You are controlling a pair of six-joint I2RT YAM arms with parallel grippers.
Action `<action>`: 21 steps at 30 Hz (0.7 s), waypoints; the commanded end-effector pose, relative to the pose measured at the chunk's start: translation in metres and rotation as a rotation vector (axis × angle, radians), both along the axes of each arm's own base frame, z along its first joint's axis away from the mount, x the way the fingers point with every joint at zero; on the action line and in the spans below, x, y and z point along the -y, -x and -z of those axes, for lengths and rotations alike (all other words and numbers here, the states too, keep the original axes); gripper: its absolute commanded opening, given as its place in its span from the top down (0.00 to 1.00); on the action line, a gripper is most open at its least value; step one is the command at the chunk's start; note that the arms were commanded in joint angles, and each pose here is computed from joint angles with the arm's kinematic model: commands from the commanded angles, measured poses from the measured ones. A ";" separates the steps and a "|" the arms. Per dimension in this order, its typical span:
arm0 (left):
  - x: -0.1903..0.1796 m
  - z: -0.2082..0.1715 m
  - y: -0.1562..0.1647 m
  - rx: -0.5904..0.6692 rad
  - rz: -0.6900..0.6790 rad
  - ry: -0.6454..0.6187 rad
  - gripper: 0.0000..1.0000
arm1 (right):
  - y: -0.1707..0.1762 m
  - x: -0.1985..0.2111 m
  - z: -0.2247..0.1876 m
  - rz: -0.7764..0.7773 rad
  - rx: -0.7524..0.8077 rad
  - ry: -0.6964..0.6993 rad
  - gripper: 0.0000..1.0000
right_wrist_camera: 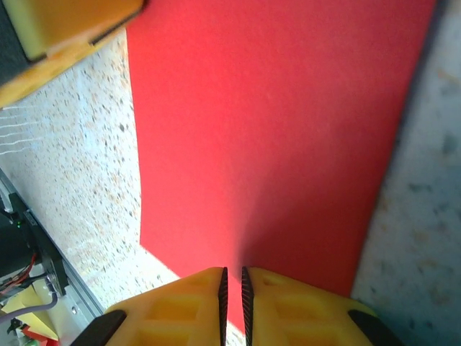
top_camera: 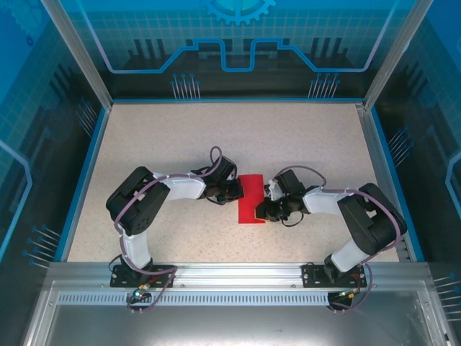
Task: Fold a paper plane with a square sheet of paper (pick it up from the middle)
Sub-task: Fold the square sheet of paper in half at the center of the table.
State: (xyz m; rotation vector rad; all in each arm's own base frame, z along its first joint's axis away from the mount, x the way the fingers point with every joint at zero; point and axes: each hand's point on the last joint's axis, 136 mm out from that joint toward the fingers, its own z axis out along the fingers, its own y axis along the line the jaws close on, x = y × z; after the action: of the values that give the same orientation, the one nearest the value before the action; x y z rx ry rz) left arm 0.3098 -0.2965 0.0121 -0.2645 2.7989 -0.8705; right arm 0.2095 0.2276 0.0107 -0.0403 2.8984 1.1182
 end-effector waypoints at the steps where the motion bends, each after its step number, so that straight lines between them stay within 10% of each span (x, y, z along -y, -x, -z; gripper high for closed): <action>1: -0.043 0.051 0.045 -0.176 -0.012 -0.213 1.00 | 0.043 0.017 0.016 -0.032 -0.131 0.063 0.84; 21: -0.039 0.043 0.041 -0.153 0.016 -0.206 1.00 | -0.060 0.006 -0.035 0.067 0.133 0.054 0.84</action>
State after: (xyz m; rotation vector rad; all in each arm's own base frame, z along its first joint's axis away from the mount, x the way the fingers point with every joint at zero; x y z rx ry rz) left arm 0.3099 -0.2963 0.0124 -0.2580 2.7963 -0.8623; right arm 0.2593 0.2233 0.0543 -0.0031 2.7718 1.0263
